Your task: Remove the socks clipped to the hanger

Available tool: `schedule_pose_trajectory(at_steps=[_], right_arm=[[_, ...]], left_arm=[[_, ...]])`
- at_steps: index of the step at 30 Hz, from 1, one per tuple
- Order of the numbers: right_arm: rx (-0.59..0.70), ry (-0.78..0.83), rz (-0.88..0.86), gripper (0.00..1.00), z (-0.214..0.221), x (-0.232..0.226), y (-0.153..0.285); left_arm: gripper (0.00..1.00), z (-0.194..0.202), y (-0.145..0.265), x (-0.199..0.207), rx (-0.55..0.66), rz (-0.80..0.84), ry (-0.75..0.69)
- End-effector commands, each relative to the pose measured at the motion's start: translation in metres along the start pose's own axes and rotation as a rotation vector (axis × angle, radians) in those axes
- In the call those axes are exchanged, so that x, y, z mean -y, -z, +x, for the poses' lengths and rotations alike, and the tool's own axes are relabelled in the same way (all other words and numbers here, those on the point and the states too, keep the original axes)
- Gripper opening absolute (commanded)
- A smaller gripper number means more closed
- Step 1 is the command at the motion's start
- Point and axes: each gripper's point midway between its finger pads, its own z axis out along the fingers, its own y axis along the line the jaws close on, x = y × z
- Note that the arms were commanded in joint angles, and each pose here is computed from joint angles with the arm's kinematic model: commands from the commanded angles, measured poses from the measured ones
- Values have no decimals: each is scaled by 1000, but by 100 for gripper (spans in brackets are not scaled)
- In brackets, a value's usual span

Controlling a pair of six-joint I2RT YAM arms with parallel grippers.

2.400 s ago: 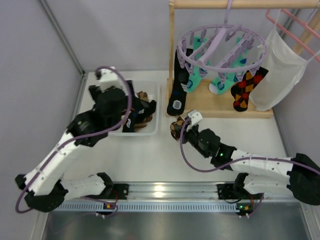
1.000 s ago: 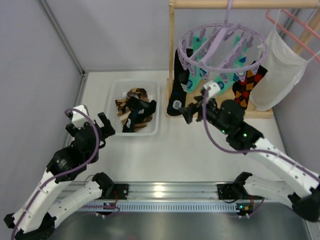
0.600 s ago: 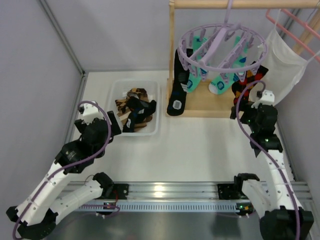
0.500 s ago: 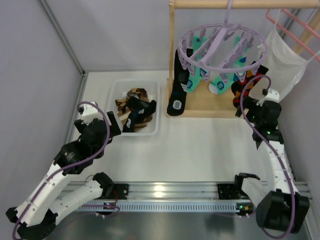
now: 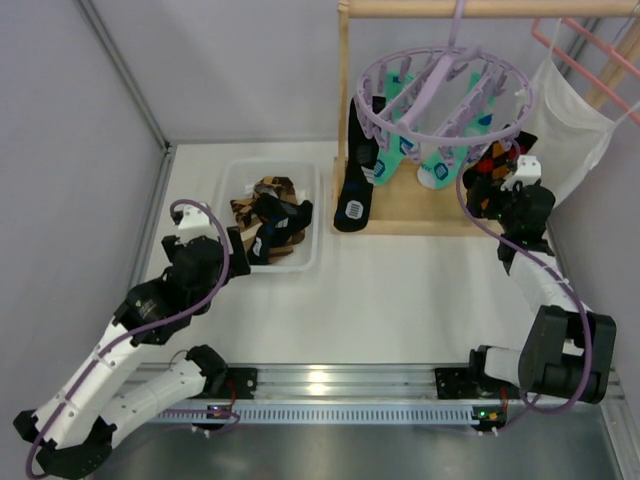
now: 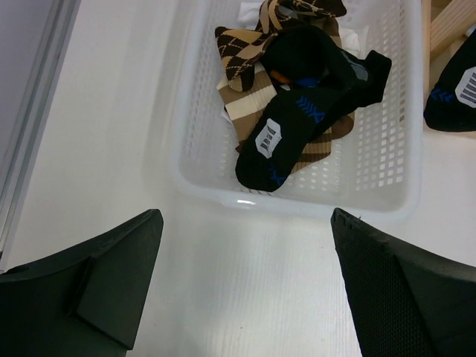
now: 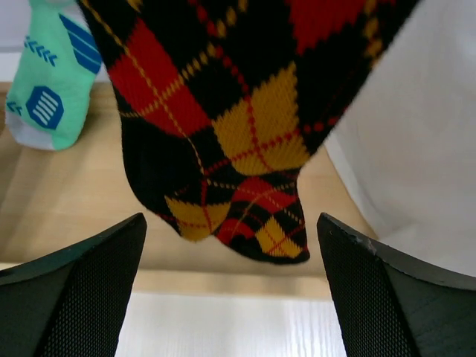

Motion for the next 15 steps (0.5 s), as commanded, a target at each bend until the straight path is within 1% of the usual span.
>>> schedule_pose_trajectory(at_steps=[1,2,3,4,8,9,10,11,12,13,15], right_arm=[[266,123,-75,92,-55,-6,-6],[271,127,-81,92,-46,-7,-6],[318,144,-93,92,-53,-10,-5],[322,139,-89,92,-46,-7,-4],[369,81,-87,91,-44,0,-4],[464,89,-81,91,-61,4,4],[464,30,-116,91,-52,1,9],[484,6,-129,91,-53,3,13],[511,-11,-119,91,-55,14,18],[533,-34,-145,91,-58,13,22],[502,-40,-160,90,-54,19,18]], left_arm=[[98,-7,-1,9,27,41,19],[98,-7,-1,9,25,45,17],[98,-6,-1,9,27,49,18],[98,-7,0,10,29,52,20],[98,-6,0,12,26,70,14],[98,-7,0,12,27,70,15],[98,-6,0,14,25,76,13],[98,-6,0,14,24,77,12],[98,-6,0,14,24,80,12],[98,-6,0,15,23,82,11],[98,-6,0,15,23,87,10]])
